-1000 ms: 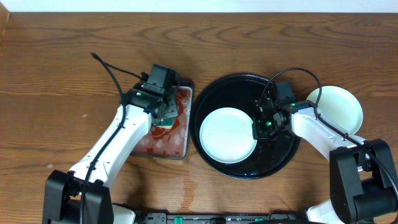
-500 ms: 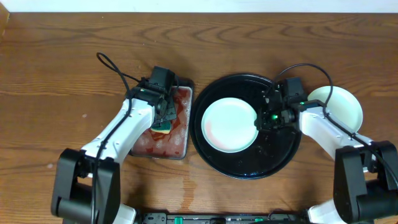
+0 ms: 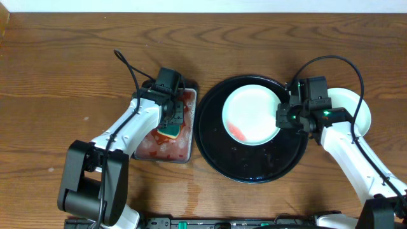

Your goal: Clean dirty plates on tray and stack at the side

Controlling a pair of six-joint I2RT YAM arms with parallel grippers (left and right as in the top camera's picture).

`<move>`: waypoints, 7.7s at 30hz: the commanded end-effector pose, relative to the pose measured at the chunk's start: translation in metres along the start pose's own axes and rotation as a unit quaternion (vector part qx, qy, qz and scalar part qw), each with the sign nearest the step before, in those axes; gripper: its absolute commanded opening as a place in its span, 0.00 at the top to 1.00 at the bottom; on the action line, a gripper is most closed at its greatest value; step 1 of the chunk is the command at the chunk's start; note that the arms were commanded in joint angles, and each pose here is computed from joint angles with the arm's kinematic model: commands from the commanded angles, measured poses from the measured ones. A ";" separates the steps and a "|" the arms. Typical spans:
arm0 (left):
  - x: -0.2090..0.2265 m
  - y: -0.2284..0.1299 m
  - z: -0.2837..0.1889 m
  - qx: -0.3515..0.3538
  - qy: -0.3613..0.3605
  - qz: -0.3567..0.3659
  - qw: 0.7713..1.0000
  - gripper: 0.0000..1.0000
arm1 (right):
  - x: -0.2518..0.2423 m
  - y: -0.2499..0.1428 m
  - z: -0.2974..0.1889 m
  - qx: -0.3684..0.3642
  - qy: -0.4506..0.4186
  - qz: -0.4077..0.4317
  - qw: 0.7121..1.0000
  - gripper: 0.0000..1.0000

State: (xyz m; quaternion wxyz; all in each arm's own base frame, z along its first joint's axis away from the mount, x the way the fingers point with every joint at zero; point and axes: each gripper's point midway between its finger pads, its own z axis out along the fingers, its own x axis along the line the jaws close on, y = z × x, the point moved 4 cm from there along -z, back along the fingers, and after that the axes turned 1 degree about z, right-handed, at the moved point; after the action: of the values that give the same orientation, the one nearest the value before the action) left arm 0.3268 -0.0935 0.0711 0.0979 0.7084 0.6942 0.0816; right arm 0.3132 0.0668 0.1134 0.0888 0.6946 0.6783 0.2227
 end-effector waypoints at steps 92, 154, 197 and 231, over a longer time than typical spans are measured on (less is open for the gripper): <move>0.003 -0.026 -0.018 0.007 -0.018 -0.052 0.998 0.45 | 0.012 0.052 -0.088 -0.187 -0.227 -0.316 0.902 0.99; 0.004 -0.030 -0.015 0.013 -0.016 -0.052 0.998 0.38 | 0.065 0.058 -0.122 -0.313 -0.378 -0.245 0.836 0.99; 0.004 -0.030 -0.015 0.013 -0.016 -0.052 0.998 0.39 | -0.240 -0.045 -0.044 -0.054 -0.142 0.554 0.818 0.72; 0.056 -0.028 -0.073 0.054 0.015 -0.132 0.990 0.30 | -0.027 0.020 -0.013 0.061 -0.016 -0.001 0.998 0.01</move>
State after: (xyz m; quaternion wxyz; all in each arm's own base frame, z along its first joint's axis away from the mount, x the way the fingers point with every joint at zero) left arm 0.2840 -0.0379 0.1186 0.0468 0.6190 0.7835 0.0292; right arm 0.3204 0.0363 0.1138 0.0002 0.7224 0.6614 0.2016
